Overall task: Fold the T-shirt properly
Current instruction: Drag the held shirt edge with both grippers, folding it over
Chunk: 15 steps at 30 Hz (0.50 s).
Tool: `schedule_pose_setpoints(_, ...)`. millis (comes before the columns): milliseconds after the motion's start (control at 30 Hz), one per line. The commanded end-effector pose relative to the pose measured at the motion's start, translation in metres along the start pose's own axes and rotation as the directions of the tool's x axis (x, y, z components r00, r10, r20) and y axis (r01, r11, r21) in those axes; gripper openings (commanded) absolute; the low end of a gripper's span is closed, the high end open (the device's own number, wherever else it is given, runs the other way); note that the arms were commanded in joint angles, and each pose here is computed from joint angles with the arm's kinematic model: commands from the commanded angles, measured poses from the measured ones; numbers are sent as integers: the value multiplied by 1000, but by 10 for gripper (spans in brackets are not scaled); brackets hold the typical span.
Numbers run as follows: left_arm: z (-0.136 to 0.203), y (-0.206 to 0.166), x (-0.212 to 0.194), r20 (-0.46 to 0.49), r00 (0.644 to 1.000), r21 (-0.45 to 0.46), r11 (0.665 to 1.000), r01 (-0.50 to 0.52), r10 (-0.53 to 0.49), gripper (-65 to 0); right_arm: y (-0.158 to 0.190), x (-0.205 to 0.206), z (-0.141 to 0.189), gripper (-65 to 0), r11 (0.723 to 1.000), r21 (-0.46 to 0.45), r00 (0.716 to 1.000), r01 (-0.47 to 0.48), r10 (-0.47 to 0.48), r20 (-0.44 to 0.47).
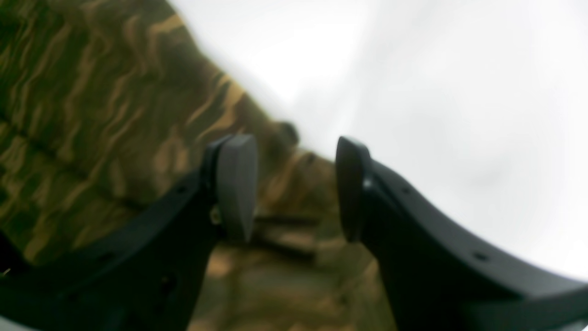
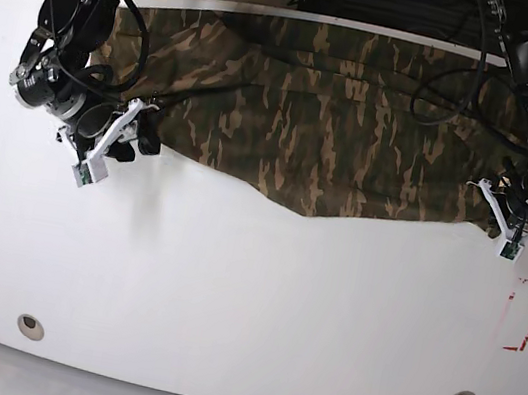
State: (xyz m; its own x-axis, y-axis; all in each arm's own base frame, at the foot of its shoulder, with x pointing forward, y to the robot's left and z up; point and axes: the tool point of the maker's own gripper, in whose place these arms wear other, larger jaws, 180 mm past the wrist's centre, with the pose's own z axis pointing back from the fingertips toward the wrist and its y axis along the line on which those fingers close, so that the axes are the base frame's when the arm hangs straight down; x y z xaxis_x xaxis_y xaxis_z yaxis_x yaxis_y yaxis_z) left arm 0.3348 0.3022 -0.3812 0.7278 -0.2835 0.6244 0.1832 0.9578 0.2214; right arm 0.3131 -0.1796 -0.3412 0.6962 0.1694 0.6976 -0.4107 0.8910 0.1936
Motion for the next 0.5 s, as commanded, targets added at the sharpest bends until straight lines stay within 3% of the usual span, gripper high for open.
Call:
schedule_pose_setpoints(0,1,6,12,39,999,5,1000,0,0,-650,-19,18,-6,-379,999,-36,1000,0,0,10)
schedule_pose_setpoints(167,0,5,12,35,999,3,1000,2,-2,-650,-45,31,-25,-376,996,-81,999,28,-31,-29)
schedule_pose_setpoints(467,1,5,12,36,999,3,1000,0,0,-650,-29,-3,-57,-376,1000,0,989,-15,15,-144)
